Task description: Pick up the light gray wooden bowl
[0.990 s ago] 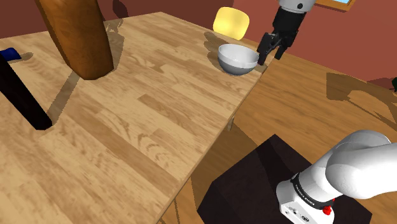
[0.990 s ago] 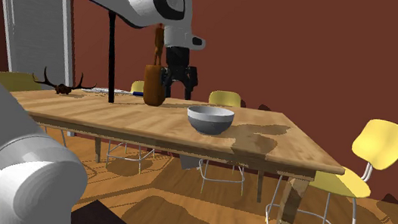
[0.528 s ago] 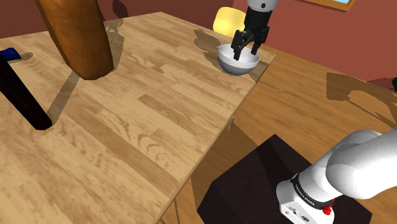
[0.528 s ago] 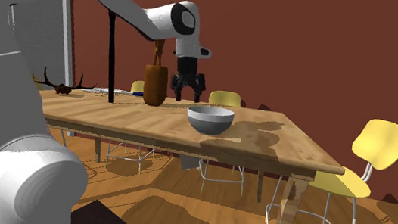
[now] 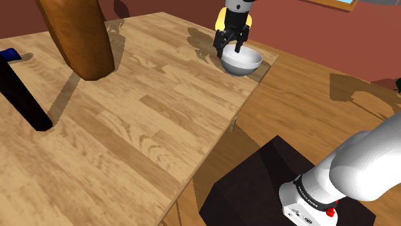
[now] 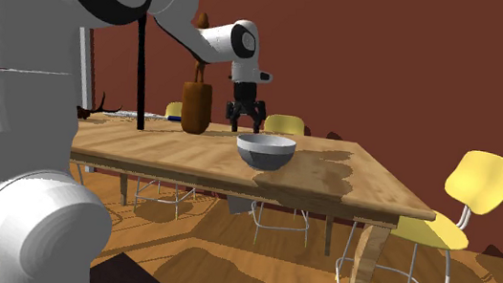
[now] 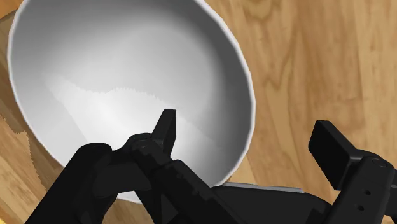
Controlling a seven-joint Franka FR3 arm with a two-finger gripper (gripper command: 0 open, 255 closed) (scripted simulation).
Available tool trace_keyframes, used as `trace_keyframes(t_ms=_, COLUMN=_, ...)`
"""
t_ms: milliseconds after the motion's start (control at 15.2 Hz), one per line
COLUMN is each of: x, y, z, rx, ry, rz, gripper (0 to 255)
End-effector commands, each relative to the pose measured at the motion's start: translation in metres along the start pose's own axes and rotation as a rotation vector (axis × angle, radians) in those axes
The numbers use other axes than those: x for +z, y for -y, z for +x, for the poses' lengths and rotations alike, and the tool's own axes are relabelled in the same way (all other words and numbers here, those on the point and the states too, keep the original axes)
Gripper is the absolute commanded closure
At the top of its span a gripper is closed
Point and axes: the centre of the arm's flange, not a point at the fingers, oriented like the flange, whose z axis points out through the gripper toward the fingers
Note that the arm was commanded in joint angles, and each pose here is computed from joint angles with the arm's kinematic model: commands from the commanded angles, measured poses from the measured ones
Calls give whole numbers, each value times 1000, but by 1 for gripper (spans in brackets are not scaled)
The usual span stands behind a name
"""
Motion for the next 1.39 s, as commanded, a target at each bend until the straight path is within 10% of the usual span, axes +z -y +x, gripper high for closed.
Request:
trace_keyframes(t_ms=0, x=9, y=2, z=1, rx=0, ry=0, rz=0, gripper=0)
trace_keyframes(t_ms=396, x=33, y=4, z=1, rx=0, ry=0, rz=0, gripper=0)
trace_keyframes(t_ms=462, x=33, y=5, z=0, rx=0, ry=0, rz=0, gripper=255)
trace_keyframes(t_ms=1320, x=12, y=2, z=1, rx=0, ry=0, rz=0, gripper=255)
